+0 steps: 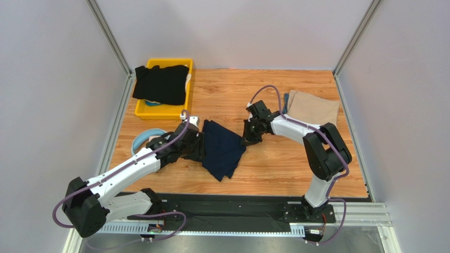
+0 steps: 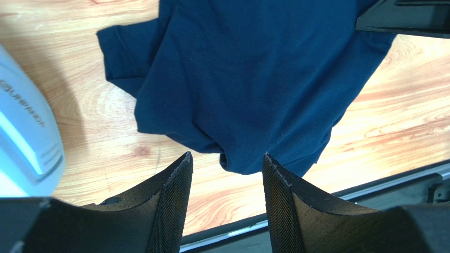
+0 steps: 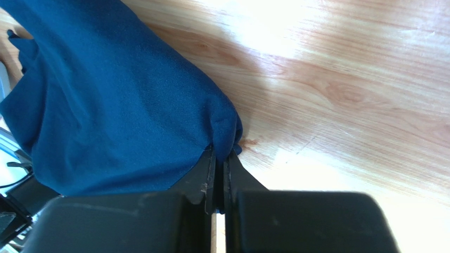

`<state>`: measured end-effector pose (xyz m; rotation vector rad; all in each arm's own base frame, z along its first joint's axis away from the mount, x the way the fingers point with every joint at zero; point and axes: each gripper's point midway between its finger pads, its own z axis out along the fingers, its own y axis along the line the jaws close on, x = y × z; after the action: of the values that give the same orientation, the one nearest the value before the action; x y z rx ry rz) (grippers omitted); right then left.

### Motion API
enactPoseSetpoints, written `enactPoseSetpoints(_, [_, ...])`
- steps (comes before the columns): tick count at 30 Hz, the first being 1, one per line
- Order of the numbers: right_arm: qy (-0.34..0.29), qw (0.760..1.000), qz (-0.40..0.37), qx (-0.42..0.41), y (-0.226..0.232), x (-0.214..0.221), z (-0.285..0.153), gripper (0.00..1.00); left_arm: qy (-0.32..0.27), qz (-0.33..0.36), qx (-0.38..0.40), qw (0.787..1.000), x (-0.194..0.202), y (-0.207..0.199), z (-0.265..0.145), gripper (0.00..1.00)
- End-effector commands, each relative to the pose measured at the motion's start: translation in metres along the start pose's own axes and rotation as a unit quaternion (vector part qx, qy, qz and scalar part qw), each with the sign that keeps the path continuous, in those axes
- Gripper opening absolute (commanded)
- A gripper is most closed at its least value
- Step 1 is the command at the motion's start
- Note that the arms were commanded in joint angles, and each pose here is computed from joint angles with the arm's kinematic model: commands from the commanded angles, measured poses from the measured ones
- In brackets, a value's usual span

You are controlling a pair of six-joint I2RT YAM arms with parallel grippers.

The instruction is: Fold and stack the t-shirts

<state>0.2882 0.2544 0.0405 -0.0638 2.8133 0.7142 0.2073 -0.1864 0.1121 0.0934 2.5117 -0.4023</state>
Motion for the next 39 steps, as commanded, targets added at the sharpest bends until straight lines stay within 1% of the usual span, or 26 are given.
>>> enactPoseSetpoints(1, [-0.062,0.997,-0.040,0.007,0.017,-0.036,-0.024,0.00,-0.026,0.005,-0.015,1.000,-0.007,0.008,-0.008,0.58])
enactPoseSetpoints(4, [-0.109,0.990,-0.069,0.048,0.024,-0.075,-0.053,0.00,-0.033,0.000,-0.046,0.998,-0.007,0.021,-0.009,0.58])
enactPoseSetpoints(5, [-0.108,0.989,-0.083,0.063,0.022,-0.080,-0.063,0.00,-0.034,-0.003,-0.052,0.998,-0.008,0.023,-0.010,0.58])
enactPoseSetpoints(6, [-0.143,0.984,-0.093,0.056,0.038,-0.107,-0.083,0.00,-0.037,-0.005,-0.060,0.998,-0.009,0.027,-0.011,0.58])
enactPoseSetpoints(8, [-0.154,0.981,-0.098,0.065,0.037,-0.125,-0.102,0.00,-0.034,-0.013,-0.070,0.997,-0.008,0.033,-0.013,0.58])
enactPoseSetpoints(9, [-0.184,0.977,-0.097,0.053,0.050,-0.144,-0.123,0.00,-0.039,-0.017,-0.078,0.996,-0.010,0.036,-0.015,0.58])
enactPoseSetpoints(13, [-0.225,0.970,-0.093,0.011,0.065,-0.168,-0.166,0.00,-0.052,-0.041,-0.106,0.992,-0.013,0.056,-0.027,0.58])
enactPoseSetpoints(15, [-0.241,0.965,-0.100,0.003,0.071,-0.172,-0.181,0.00,-0.060,-0.045,-0.116,0.990,-0.014,0.064,-0.031,0.58])
enactPoseSetpoints(17, [-0.238,0.965,-0.108,-0.025,0.083,-0.167,-0.188,0.00,-0.075,-0.053,-0.119,0.989,-0.019,0.071,-0.038,0.58])
enactPoseSetpoints(18, [-0.240,0.964,-0.103,-0.042,0.090,-0.162,-0.197,0.00,-0.086,-0.058,-0.123,0.987,-0.022,0.076,-0.043,0.58])
enactPoseSetpoints(20, [-0.222,0.965,-0.111,-0.085,0.105,-0.146,-0.201,0.00,-0.094,-0.060,-0.125,0.986,-0.027,0.079,-0.046,0.58])
enactPoseSetpoints(21, [-0.219,0.965,-0.112,-0.096,0.109,-0.139,-0.205,0.00,-0.098,-0.065,-0.128,0.985,-0.030,0.082,-0.048,0.58])
enactPoseSetpoints(22, [-0.229,0.960,-0.118,-0.107,0.116,-0.130,-0.221,0.00,-0.101,-0.066,-0.130,0.984,-0.033,0.083,-0.050,0.58])
enactPoseSetpoints(23, [-0.213,0.964,-0.120,-0.107,0.114,-0.115,-0.213,0.00,-0.100,-0.064,-0.131,0.984,-0.034,0.084,-0.050,0.58])
enactPoseSetpoints(25, [-0.209,0.962,-0.126,-0.126,0.118,-0.091,-0.224,0.00,-0.096,-0.065,-0.133,0.984,-0.037,0.086,-0.050,0.58])
enactPoseSetpoints(26, [-0.175,0.970,-0.118,-0.122,0.106,-0.071,-0.205,0.00,-0.099,-0.063,-0.133,0.984,-0.040,0.085,-0.050,0.58])
enactPoseSetpoints(28, [-0.146,0.975,-0.108,-0.129,0.095,-0.041,-0.197,0.00,-0.093,-0.060,-0.130,0.985,-0.042,0.083,-0.047,0.58])
enactPoseSetpoints(29, [-0.103,0.985,-0.088,-0.110,0.073,-0.013,-0.169,0.00,-0.096,-0.058,-0.127,0.986,-0.046,0.081,-0.048,0.58])
enactPoseSetpoints(32, [-0.063,0.995,-0.048,-0.068,0.035,0.021,-0.134,0.01,-0.094,-0.053,-0.121,0.987,-0.052,0.076,-0.045,0.58])
enactPoseSetpoints(33, [-0.030,0.998,-0.030,-0.041,0.013,0.042,-0.116,0.08,-0.088,-0.053,-0.117,0.988,-0.052,0.074,-0.042,0.57])
enactPoseSetpoints(34, [0.000,1.000,-0.016,-0.027,0.001,0.058,-0.107,0.16,-0.091,-0.053,-0.110,0.988,-0.058,0.070,-0.044,0.57])
enactPoseSetpoints(35, [0.029,0.999,-0.007,-0.014,-0.008,0.072,-0.098,0.17,-0.090,-0.053,-0.105,0.989,-0.060,0.067,-0.045,0.57])
enactPoseSetpoints(36, [0.057,0.998,0.005,0.001,-0.020,0.090,-0.090,0.14,-0.085,-0.052,-0.098,0.990,-0.061,0.063,-0.044,0.57])
enactPoseSetpoints(37, [0.068,0.998,0.009,0.003,-0.023,0.099,-0.087,0.12,-0.089,-0.052,-0.094,0.990,-0.065,0.060,-0.047,0.57])
enactPoseSetpoints(38, [0.075,0.997,0.005,0.001,-0.023,0.107,-0.085,0.11,-0.092,-0.055,-0.093,0.990,-0.067,0.060,-0.049,0.57])
enactPoseSetpoints(39, [0.068,0.998,0.008,-0.004,-0.021,0.111,-0.088,0.09,-0.094,-0.056,-0.095,0.990,-0.068,0.060,-0.049,0.57])
